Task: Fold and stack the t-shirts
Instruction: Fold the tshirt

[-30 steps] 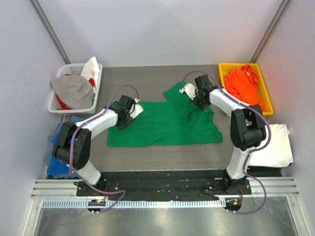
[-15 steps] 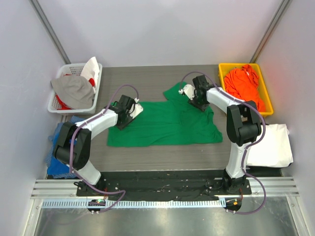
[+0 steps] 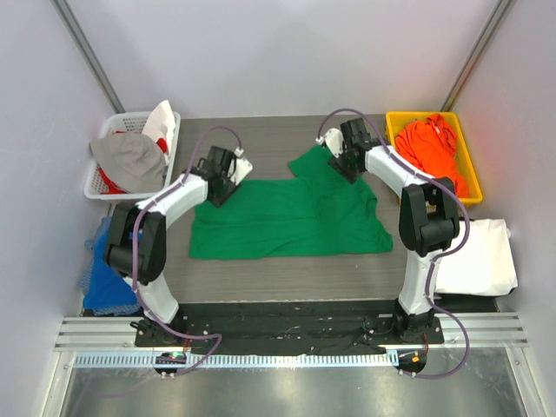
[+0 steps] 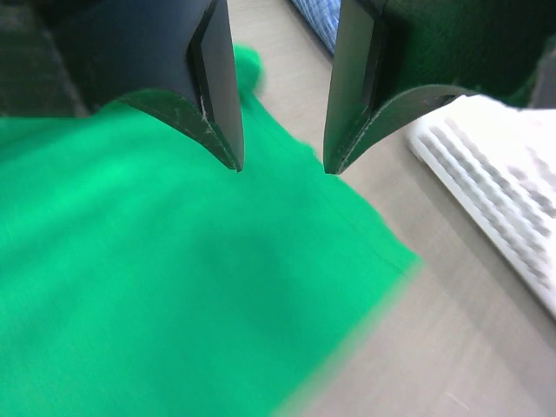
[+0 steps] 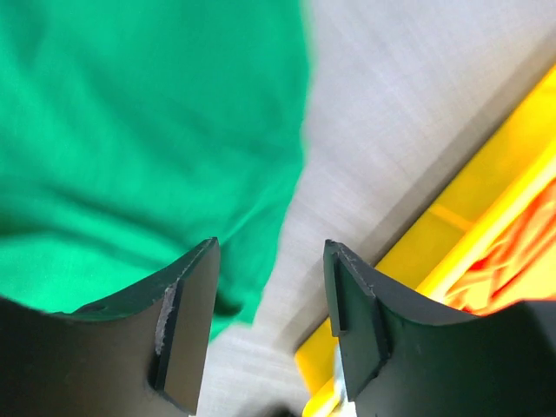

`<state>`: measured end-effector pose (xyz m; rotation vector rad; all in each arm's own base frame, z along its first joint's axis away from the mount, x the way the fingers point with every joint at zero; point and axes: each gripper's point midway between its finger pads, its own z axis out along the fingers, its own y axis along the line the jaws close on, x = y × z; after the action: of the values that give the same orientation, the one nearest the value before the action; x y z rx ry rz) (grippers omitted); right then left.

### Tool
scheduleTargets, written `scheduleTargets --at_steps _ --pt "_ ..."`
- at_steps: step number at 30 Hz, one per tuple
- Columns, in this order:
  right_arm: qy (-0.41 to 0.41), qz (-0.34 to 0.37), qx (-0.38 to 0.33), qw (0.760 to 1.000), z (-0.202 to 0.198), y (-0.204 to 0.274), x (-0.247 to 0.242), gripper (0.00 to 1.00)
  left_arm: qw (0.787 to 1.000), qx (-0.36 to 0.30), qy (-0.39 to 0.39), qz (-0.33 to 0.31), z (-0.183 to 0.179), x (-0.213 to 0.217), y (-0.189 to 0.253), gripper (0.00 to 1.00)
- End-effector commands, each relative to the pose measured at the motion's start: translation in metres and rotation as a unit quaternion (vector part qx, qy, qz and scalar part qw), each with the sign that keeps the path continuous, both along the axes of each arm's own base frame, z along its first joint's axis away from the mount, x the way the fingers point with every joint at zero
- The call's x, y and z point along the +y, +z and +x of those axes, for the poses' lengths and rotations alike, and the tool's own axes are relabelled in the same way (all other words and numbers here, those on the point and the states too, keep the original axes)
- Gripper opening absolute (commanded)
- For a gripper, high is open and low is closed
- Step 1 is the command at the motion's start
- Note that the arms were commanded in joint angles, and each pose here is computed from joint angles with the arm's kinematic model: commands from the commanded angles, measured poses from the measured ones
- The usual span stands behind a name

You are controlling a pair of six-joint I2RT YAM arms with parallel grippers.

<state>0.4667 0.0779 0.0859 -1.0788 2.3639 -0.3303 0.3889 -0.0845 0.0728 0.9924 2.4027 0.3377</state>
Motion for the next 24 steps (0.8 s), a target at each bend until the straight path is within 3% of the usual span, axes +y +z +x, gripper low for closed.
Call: scheduleTargets --at_steps 1,7,8,11,19,20,21,24 --pt "-0.043 0.045 -0.078 0.995 0.049 0.026 0.017 0.59 0.998 0.008 0.023 -0.061 0.035 0.000 0.015 0.47" --pt "-0.078 0.103 -0.104 0.986 0.093 0.021 0.039 0.60 0.998 0.031 0.020 -0.053 0.044 0.000 0.004 0.49" --pt "-0.080 0.113 -0.104 0.985 0.099 0.019 0.043 0.66 0.998 0.035 0.020 -0.051 0.043 0.001 0.001 0.50" --pt "-0.094 0.145 -0.113 0.978 0.120 0.016 0.056 0.69 0.998 0.042 0.020 -0.050 0.042 0.003 -0.004 0.54" --pt "-0.126 0.216 -0.145 0.957 0.163 0.016 0.079 0.77 0.998 0.027 0.033 -0.051 0.050 0.010 0.001 0.72" --pt "-0.139 0.225 -0.148 0.953 0.167 0.014 0.078 0.87 0.998 0.027 0.033 -0.049 0.051 0.010 0.000 0.75" --pt "-0.138 0.235 -0.146 0.951 0.170 0.011 0.081 0.89 0.998 0.026 0.034 -0.050 0.052 0.010 0.000 0.81" --pt "-0.148 0.250 -0.147 0.945 0.174 0.009 0.083 0.89 0.998 0.025 0.034 -0.046 0.054 0.011 0.001 0.82"
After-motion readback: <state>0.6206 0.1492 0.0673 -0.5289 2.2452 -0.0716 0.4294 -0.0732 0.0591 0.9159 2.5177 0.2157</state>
